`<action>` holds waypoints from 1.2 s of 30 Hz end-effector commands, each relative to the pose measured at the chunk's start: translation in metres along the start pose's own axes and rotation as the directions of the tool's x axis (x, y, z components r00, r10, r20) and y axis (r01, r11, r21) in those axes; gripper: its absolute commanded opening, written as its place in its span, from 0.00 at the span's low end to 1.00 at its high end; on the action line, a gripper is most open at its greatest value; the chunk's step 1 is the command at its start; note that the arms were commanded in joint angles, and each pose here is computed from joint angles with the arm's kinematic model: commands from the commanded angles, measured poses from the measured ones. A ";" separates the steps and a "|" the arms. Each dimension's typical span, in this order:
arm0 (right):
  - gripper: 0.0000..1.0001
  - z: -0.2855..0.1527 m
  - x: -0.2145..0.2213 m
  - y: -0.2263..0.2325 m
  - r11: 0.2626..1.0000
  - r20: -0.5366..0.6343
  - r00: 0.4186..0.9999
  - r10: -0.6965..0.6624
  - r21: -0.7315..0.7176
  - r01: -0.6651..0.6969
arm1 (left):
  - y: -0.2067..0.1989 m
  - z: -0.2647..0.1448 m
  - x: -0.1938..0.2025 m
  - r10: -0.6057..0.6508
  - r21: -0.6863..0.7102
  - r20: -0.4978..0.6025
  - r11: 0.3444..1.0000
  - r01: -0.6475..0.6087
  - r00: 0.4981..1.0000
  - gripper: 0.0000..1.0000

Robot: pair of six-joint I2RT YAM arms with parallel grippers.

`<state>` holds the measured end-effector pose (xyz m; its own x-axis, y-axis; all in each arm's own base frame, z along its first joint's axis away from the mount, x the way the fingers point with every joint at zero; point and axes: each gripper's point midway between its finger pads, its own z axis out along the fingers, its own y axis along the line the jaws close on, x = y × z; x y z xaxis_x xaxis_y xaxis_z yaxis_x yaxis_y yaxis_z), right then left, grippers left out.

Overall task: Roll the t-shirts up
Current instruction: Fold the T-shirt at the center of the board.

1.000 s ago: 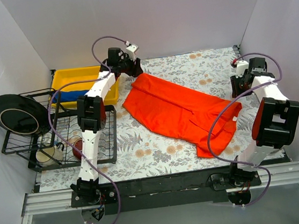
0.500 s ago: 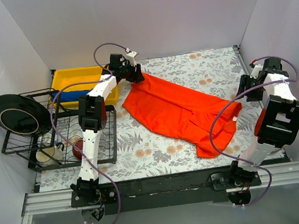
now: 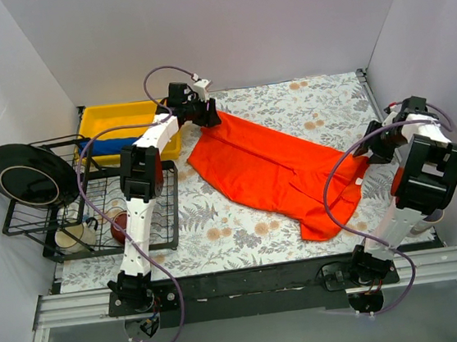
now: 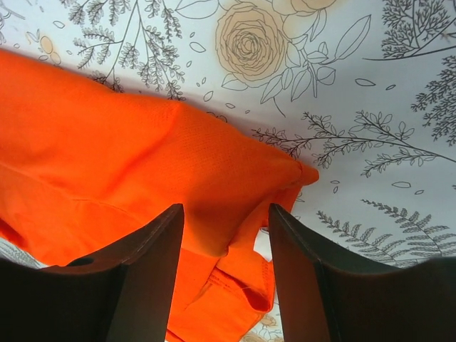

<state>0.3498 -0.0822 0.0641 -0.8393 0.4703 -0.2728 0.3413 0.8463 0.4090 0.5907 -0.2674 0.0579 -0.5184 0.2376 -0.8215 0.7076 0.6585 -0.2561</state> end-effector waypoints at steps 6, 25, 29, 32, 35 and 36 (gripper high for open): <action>0.50 0.019 -0.016 -0.006 0.999 0.016 0.999 0.049 -0.007 -0.049 | -0.001 -0.010 -0.003 0.004 -0.063 -0.026 0.998 -0.006 1.000 0.47; 0.23 0.061 -0.107 0.018 0.989 0.129 0.990 -0.058 -0.129 0.074 | 0.041 -0.064 0.014 -0.091 -0.386 -0.072 0.921 0.056 0.993 0.36; 0.20 0.060 -0.105 0.006 0.995 0.122 0.989 -0.088 -0.035 0.093 | 0.039 -0.070 0.013 -0.106 -0.399 -0.066 0.914 0.071 0.992 0.36; 0.33 0.049 -0.113 -0.001 0.985 0.146 0.975 -0.165 0.074 0.156 | 0.035 -0.076 0.002 -0.100 -0.397 -0.049 0.915 0.073 0.994 0.39; 0.45 0.038 -0.116 0.006 0.976 0.157 0.965 -0.209 0.089 0.197 | 0.026 -0.082 -0.015 -0.064 -0.359 -0.025 0.932 0.051 0.998 0.50; 0.47 0.032 -0.117 0.014 0.976 0.168 0.962 -0.216 0.076 0.206 | 0.022 -0.084 -0.025 -0.045 -0.344 -0.012 0.938 0.039 0.999 0.52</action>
<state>0.4542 -0.1050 0.0295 -0.8373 0.3954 -0.3775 0.2513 0.8916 0.3766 0.5759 -0.2029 0.0382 -0.6427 0.2323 -0.7300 0.4562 0.8816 -0.1211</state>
